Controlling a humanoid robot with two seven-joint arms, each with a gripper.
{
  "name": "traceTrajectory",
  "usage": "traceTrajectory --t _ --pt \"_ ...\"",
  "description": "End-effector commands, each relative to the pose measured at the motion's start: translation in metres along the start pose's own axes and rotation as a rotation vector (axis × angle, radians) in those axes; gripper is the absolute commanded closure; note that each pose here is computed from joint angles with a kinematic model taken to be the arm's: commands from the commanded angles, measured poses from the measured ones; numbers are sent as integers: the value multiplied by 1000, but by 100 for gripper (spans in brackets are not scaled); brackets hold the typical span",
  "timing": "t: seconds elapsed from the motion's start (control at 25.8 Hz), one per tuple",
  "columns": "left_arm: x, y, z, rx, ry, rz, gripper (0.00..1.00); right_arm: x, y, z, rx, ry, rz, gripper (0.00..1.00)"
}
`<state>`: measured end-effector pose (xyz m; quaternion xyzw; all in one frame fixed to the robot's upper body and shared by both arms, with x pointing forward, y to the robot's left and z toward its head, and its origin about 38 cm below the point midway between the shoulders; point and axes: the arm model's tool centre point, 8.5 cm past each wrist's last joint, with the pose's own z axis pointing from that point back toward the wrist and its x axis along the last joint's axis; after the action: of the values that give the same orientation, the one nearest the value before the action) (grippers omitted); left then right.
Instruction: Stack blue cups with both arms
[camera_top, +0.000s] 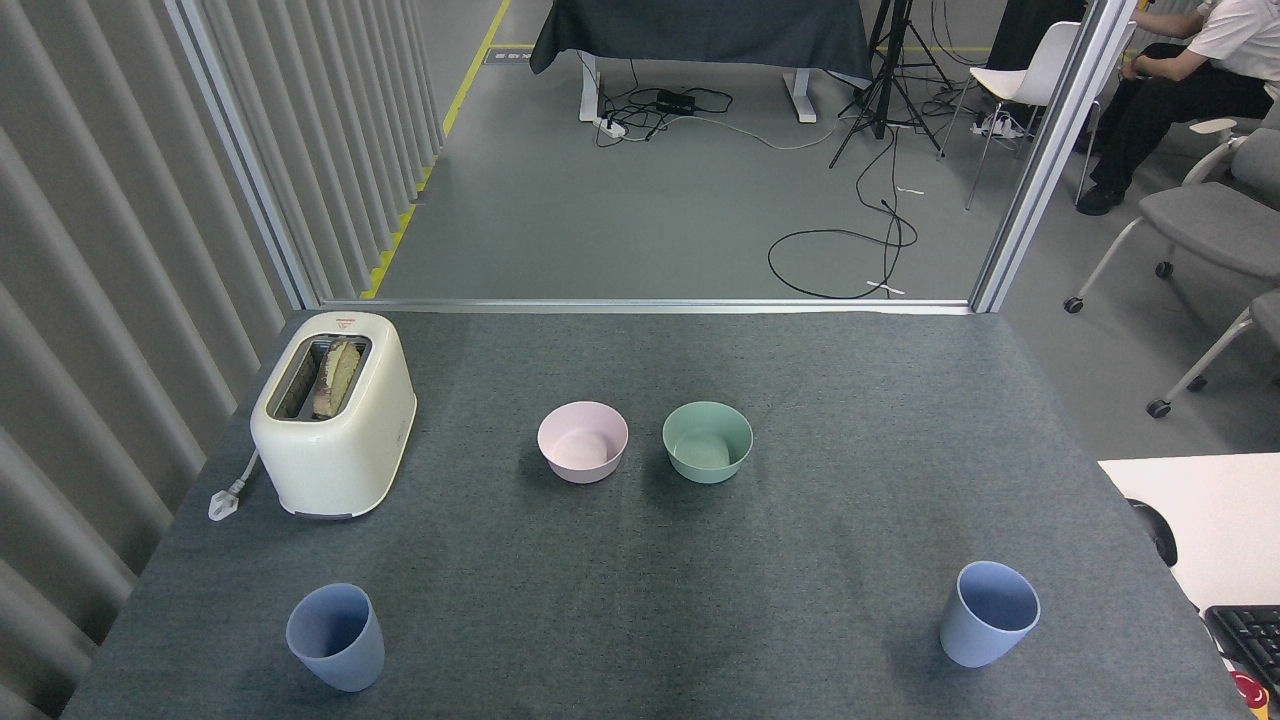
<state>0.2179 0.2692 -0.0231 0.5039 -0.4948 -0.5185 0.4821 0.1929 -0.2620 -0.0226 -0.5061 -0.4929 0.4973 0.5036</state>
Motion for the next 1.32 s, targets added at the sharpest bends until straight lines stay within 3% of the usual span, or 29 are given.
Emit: traceTrajectory --t 0.0,0.23,0.54,1.28 --pt "0 0 0 1 0 0 0 5 0 -1 -1 -12 -6 0" --pt "-2 -2 -1 -3 40 5 0 7 0 -1 0 -16 -8 0" --pt "-7 -23 -16 -47 197 17 0 8 1 0 3 -18 -9 0" --pt "-5 -27 -60 -39 190 21 0 8 4 1 13 -18 -7 0"
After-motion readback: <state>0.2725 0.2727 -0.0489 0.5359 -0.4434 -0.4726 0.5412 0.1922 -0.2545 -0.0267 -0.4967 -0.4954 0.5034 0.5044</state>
